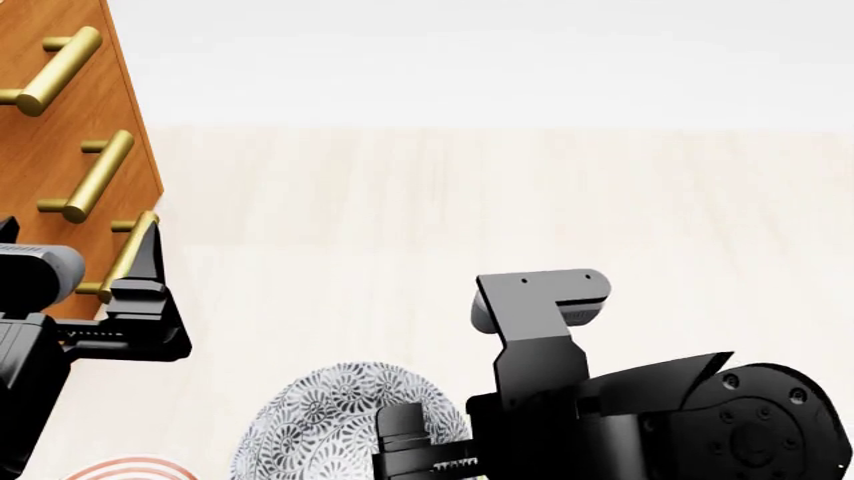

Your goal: Stack the bowl at the front on the bowl in the middle.

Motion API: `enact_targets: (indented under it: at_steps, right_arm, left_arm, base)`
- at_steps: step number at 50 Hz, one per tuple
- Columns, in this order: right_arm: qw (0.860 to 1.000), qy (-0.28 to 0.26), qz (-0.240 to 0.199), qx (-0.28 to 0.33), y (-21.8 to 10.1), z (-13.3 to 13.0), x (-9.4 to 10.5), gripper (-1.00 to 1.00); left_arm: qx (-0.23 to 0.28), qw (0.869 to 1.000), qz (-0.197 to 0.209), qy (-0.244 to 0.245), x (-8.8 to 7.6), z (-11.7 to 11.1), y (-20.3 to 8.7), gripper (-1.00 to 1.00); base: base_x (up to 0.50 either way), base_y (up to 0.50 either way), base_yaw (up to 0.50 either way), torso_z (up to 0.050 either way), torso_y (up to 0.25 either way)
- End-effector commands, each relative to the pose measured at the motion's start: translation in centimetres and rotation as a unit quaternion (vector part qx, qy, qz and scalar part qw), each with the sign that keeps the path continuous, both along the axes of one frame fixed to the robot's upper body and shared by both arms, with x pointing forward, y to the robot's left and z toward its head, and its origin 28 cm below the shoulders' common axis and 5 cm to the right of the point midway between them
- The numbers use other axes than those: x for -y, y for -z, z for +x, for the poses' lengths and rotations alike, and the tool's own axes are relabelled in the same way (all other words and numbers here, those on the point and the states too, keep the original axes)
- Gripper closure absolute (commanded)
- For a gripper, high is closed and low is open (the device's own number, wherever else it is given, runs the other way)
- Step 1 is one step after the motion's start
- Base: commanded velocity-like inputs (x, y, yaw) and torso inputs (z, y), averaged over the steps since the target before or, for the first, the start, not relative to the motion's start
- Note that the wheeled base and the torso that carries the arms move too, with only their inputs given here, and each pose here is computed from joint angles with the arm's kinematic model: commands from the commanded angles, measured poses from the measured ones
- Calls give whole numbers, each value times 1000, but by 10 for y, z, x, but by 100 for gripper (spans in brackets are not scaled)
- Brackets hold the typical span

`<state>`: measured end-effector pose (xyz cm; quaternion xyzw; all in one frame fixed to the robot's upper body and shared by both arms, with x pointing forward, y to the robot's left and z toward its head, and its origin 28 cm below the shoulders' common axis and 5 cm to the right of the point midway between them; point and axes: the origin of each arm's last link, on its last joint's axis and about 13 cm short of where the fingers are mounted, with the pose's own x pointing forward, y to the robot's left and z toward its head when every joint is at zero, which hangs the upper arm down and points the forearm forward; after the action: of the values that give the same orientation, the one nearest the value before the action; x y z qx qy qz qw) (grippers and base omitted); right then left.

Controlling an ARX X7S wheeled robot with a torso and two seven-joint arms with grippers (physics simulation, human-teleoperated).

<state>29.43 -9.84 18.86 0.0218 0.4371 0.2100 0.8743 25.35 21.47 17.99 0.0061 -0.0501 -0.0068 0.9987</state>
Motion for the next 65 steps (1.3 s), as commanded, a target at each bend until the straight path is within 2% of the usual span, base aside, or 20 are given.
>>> enact_targets:
  at_steps: [1,10,18,21,22,23,24,25,27,28,29,30,31,33,34,35,41,49,56,65]
  right_arm:
    - [1000,-2,5,-10,6,3,1,-100]
    - [1000,-1,6,13,-8,-2,2,-100]
    - [994,-7,9,113,-91,-43,2,-100]
    - [990,-3,15,143,-104,-53,5,-100]
    - [981,20,17,191,-100,-53,7,-100]
    - [964,28,55,260,-97,-61,7,-100]
    - [948,-8,57,312,-87,-66,1,-100]
    - [938,-28,82,336,-63,-75,-5,-100]
    - [907,50,114,403,-34,-76,-10,-100]
    - [876,104,118,456,-30,-76,-9,-100]
    - [863,105,100,484,-15,-78,-8,-100]
    - [839,121,85,523,-5,-79,-9,-100]
    - [811,133,49,568,-1,-78,-10,-100]
    - [739,155,-20,656,3,-68,-2,-100]
    - [695,160,-62,699,0,-65,1,-100]
    - [688,161,-65,704,-1,-64,2,-100]
    - [696,163,-58,697,1,-64,3,-100]
    - [679,163,-56,714,-4,-74,4,-100]
    - [675,166,-58,716,-9,-77,6,-100]
    - [676,166,-61,716,-7,-75,7,-100]
  left_arm:
    - [-2,1000,0,0,0,1,1,-100]
    - [-2,1000,2,-1,0,0,1,-100]
    - [-2,1000,4,1,1,-1,-1,-100]
    - [-1,1000,4,1,2,0,-1,-100]
    - [-1,1000,2,2,2,0,-1,-100]
    - [2,1000,0,4,2,0,0,-100]
    - [12,1000,-5,5,3,0,0,-100]
    - [26,1000,-15,5,3,0,0,-100]
    - [62,998,-26,3,4,-3,-1,-100]
    - [68,997,-28,3,4,-5,-1,-100]
    - [80,996,-33,2,5,-7,-2,-100]
    - [85,996,-30,8,5,-8,-2,-100]
    - [104,994,-35,5,5,-11,-2,-100]
    - [101,994,-37,8,5,-11,-3,-100]
    - [104,994,-42,10,5,-11,-3,-100]
    - [102,994,-40,11,5,-11,-2,-100]
    - [120,992,-45,15,5,-15,0,-100]
    - [179,982,-53,6,4,-26,-1,-100]
    - [207,977,-51,0,5,-33,-7,-100]
    - [204,978,-49,4,5,-31,-7,-100]
  base:
    - [0,0,0,0,0]
    - [0,0,0,0,0]
    - [0,0,0,0,0]
    - [0,0,0,0,0]
    - [0,0,0,0,0]
    - [0,0,0,0,0]
    - [0,0,0,0,0]
    - [0,0,0,0,0]
    - [0,0,0,0,0]
    - [0,0,0,0,0]
    - [0,0,0,0,0]
    - [0,0,0,0,0]
    - [0,0,0,0,0]
    - [0,0,0,0,0]
    - [0,0,0,0,0]
    - [0,0,0,0,0]
    - [0,0,0,0,0]
    - [0,0,0,0,0]
    - [0,0,0,0,0]
    - [0,0,0,0,0]
